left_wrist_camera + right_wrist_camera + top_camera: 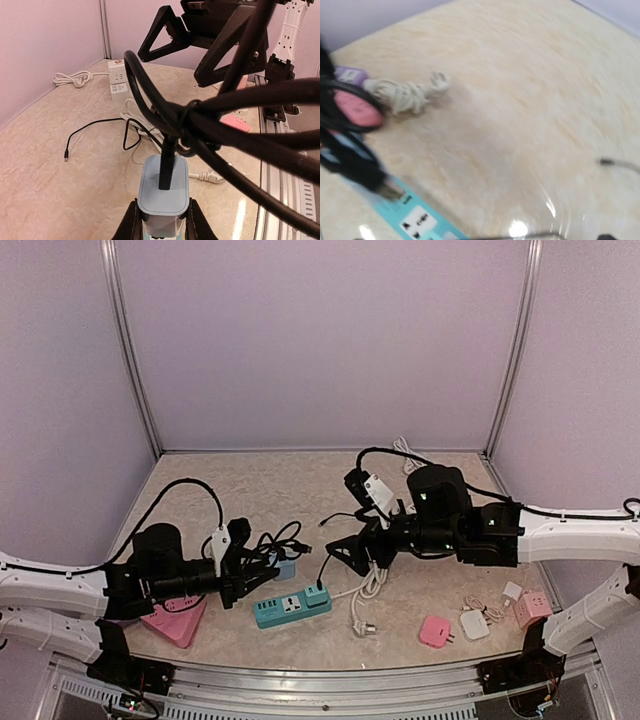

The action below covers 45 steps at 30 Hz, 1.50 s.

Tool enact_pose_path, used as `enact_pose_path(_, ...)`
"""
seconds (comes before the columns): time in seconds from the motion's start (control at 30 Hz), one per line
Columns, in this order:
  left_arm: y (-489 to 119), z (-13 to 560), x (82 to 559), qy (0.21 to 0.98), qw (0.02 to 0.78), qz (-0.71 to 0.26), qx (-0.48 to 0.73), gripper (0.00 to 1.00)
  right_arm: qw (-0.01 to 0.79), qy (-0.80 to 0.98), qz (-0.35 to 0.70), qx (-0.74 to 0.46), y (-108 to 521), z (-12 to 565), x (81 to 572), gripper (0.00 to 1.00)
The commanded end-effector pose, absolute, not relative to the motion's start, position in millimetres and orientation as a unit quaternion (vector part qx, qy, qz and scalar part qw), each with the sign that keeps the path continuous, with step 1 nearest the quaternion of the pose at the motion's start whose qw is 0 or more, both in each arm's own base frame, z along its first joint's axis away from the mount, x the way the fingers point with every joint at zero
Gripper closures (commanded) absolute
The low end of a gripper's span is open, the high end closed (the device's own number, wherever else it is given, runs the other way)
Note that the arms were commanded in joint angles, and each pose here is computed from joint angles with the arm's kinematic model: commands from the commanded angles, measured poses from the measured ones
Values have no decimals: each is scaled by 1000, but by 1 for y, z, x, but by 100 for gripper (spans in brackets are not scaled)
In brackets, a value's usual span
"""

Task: Insert the plug
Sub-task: Adjust the plug, then insert the plug into the socket.

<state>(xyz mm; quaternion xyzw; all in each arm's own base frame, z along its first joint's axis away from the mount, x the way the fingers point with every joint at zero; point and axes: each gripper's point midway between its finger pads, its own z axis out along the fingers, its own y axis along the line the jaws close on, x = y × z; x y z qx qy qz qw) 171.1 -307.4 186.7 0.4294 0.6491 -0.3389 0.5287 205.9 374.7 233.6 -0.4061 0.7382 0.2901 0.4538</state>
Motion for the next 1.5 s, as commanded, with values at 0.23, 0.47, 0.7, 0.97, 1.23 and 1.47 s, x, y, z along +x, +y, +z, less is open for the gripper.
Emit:
enact_pose_path(0.23,-307,157,149,613,534,-407,417,100,401,791,305,-347,359,167,204,4)
enact_pose_path(0.47,-313,135,163,618,523,-411,418,100,400,775,318,-372,364,165,198,4)
enact_pose_path(0.7,-318,123,169,620,531,-407,409,100,400,780,316,-364,360,162,199,3)
enact_pose_path(0.97,-321,100,172,644,521,-380,412,100,399,781,312,-366,353,165,195,3)
enact_pose_path(1.23,-322,89,172,659,511,-365,415,100,399,778,306,-377,352,170,194,3)
enact_pose_path(1.47,-313,76,184,680,489,-362,410,100,375,779,301,-402,351,151,187,4)
